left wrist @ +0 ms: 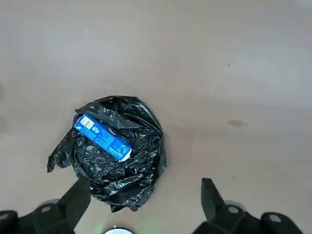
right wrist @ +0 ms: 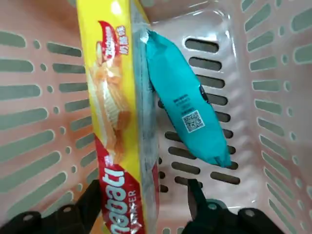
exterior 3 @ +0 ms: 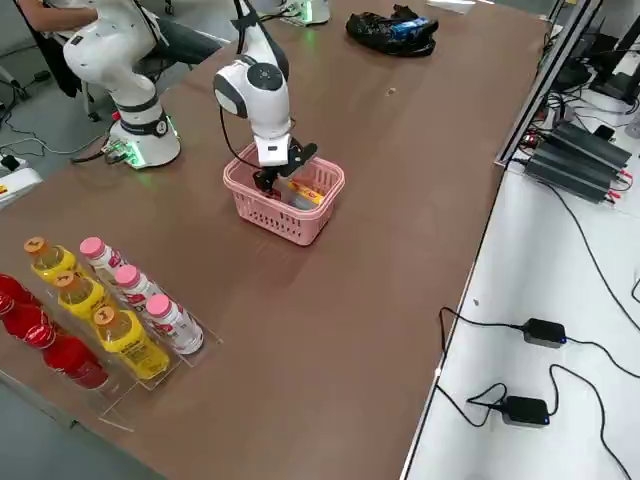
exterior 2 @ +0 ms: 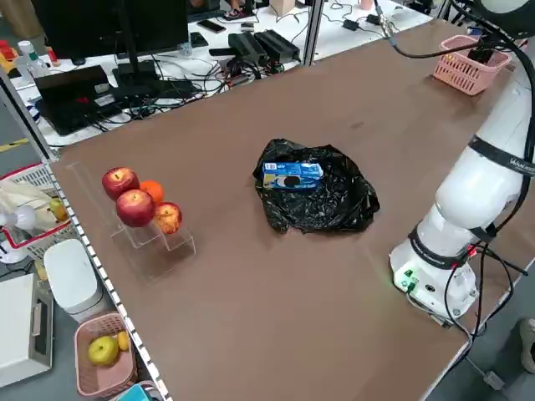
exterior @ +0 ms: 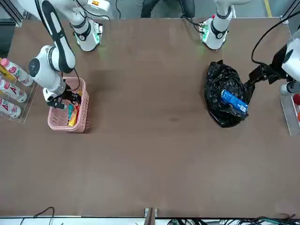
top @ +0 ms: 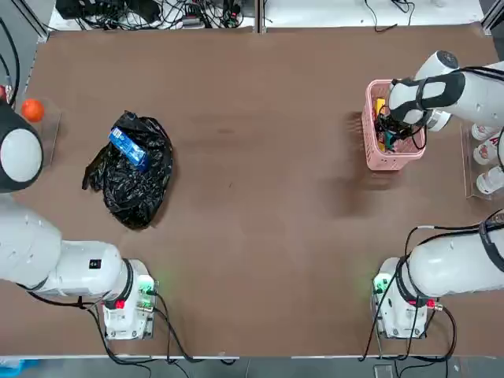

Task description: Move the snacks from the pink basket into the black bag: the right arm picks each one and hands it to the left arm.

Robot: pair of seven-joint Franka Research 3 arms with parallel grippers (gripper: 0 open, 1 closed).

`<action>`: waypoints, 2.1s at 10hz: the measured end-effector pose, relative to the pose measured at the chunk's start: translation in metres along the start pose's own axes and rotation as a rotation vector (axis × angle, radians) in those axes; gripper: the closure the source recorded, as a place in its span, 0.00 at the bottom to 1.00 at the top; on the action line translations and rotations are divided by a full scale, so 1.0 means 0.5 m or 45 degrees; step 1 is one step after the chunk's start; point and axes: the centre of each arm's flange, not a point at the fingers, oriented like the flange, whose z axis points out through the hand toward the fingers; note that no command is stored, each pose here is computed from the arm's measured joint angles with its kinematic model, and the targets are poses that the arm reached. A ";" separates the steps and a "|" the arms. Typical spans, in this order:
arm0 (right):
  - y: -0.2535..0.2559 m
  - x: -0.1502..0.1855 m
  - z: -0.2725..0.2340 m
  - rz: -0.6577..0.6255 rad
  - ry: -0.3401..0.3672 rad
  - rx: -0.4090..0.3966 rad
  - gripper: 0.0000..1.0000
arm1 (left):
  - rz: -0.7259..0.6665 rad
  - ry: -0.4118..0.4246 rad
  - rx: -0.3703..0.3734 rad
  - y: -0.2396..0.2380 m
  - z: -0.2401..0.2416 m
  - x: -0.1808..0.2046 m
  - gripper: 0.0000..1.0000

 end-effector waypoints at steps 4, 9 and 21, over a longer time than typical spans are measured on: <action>-0.003 -0.001 0.001 0.007 -0.001 0.007 0.32 | 0.001 0.016 -0.002 -0.001 -0.015 -0.008 0.00; -0.008 -0.002 0.002 0.000 -0.002 0.007 0.47 | -0.008 -0.023 0.008 -0.012 -0.016 -0.019 0.00; -0.031 0.034 -0.044 -0.057 -0.112 0.037 0.77 | -0.021 -0.028 0.008 -0.022 -0.015 -0.017 0.00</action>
